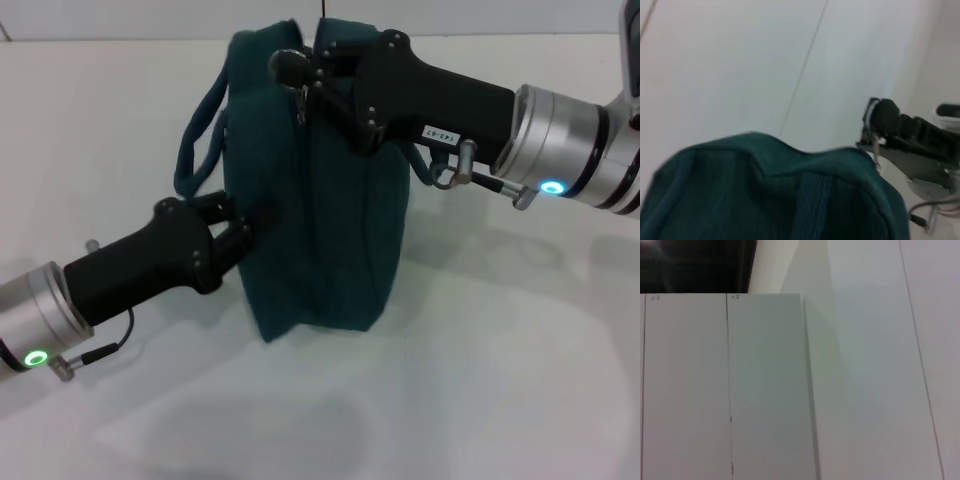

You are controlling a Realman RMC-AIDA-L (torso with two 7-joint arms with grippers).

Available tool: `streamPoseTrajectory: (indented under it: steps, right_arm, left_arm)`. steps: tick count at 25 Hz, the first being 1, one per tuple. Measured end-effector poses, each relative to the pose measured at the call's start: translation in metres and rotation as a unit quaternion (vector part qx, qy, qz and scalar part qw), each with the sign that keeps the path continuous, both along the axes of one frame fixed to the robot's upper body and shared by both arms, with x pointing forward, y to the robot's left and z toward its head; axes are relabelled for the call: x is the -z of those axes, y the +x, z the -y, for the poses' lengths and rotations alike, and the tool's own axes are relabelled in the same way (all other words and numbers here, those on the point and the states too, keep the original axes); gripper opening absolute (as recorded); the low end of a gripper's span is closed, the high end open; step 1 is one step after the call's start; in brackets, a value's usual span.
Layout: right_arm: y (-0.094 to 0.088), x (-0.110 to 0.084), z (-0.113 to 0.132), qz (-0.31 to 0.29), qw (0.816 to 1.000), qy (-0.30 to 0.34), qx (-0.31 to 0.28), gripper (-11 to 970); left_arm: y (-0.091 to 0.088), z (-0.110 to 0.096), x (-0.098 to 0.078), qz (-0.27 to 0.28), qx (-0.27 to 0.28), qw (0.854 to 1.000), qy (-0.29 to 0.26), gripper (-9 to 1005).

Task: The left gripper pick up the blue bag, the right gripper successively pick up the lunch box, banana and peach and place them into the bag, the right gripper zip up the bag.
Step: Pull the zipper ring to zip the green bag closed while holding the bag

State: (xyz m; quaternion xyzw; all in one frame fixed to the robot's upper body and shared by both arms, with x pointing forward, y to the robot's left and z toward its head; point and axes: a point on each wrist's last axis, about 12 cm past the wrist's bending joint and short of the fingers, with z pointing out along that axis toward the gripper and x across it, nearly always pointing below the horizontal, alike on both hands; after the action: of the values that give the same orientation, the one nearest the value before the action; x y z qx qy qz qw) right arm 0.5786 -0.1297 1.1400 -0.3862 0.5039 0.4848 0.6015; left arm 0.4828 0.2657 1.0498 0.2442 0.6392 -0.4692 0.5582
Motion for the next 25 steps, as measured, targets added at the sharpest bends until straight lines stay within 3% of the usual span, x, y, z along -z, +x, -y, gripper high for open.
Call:
streamPoseTrajectory:
  steps: [3, 11, 25]
  right_arm:
    - [-0.001, 0.001, 0.001, -0.004, 1.0, 0.004, 0.002, 18]
    - [-0.003, -0.003, 0.006, -0.005, 1.0, 0.031, 0.005, 18]
    - [0.001, -0.004, 0.011, -0.014, 0.998, 0.046, 0.028, 18]
  left_arm:
    - [0.001, 0.003, -0.001, 0.001, 0.015, 1.0, 0.006, 199]
    - [0.001, 0.004, -0.001, 0.001, 0.024, 1.0, 0.011, 83]
    - [-0.009, 0.011, -0.006, 0.019, 0.107, 0.994, 0.019, 56]
